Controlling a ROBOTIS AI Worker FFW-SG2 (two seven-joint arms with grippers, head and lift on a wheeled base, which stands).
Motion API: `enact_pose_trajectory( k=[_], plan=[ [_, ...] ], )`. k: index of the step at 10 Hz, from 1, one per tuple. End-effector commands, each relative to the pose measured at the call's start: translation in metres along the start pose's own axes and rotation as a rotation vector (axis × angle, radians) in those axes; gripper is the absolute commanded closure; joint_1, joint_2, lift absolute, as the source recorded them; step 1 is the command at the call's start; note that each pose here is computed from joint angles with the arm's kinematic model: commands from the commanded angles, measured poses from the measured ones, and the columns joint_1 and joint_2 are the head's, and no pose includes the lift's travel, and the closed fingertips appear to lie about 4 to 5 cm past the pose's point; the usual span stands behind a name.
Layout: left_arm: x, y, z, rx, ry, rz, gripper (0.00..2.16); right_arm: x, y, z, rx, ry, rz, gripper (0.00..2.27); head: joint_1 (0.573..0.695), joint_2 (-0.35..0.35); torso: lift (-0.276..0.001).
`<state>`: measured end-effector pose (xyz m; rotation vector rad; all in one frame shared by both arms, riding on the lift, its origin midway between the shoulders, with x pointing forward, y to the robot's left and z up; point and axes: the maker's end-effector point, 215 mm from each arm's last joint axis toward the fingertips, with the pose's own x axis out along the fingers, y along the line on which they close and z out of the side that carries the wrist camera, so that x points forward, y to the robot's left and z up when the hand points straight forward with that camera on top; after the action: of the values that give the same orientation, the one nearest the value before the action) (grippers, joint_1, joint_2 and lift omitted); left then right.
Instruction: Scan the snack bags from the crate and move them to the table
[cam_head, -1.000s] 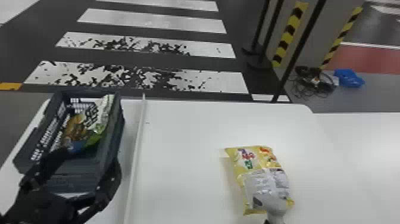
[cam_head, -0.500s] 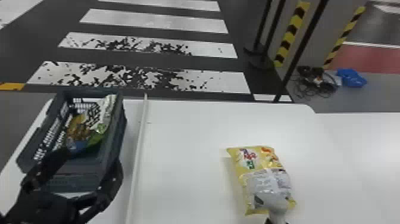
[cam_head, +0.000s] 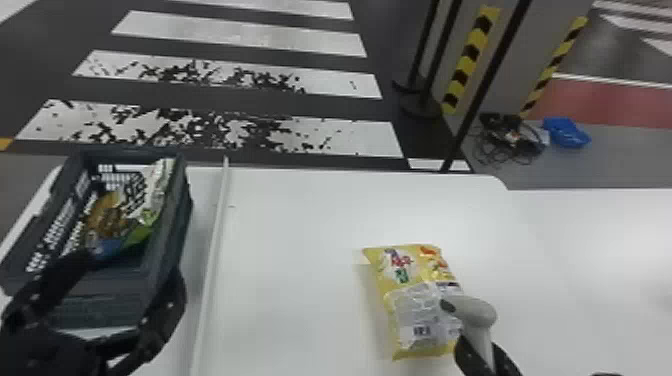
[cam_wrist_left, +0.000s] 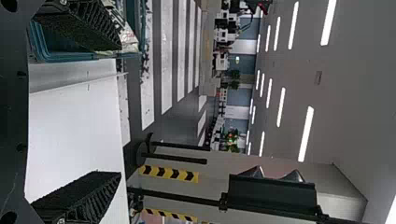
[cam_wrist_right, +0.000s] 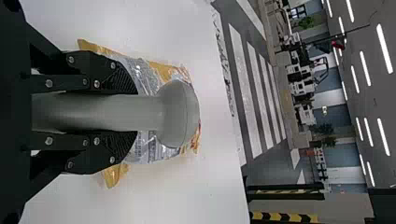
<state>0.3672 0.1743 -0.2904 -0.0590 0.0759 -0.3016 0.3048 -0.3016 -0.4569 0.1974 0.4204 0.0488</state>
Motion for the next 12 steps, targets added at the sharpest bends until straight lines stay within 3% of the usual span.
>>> enact_pose_trajectory(
  k=[1,6,10,12],
  plan=[
    [-0.001,0.001,-0.002,0.006,0.005,0.001,0.03,0.017,-0.024,0.006,0.008,0.050,-0.033,2.24,0.695,-0.210,-0.095],
    [-0.005,0.005,-0.008,0.021,0.037,0.002,0.03,0.060,-0.107,0.052,0.030,0.074,-0.120,2.24,0.695,-0.321,-0.095],
    [-0.014,-0.001,-0.016,0.014,0.065,0.012,0.03,0.121,-0.159,0.044,0.058,0.112,-0.102,2.24,0.695,-0.350,-0.095],
    [-0.014,-0.004,-0.023,0.012,0.086,0.012,0.03,0.131,-0.176,0.041,0.063,0.115,-0.106,2.24,0.695,-0.350,-0.095]
  ],
)
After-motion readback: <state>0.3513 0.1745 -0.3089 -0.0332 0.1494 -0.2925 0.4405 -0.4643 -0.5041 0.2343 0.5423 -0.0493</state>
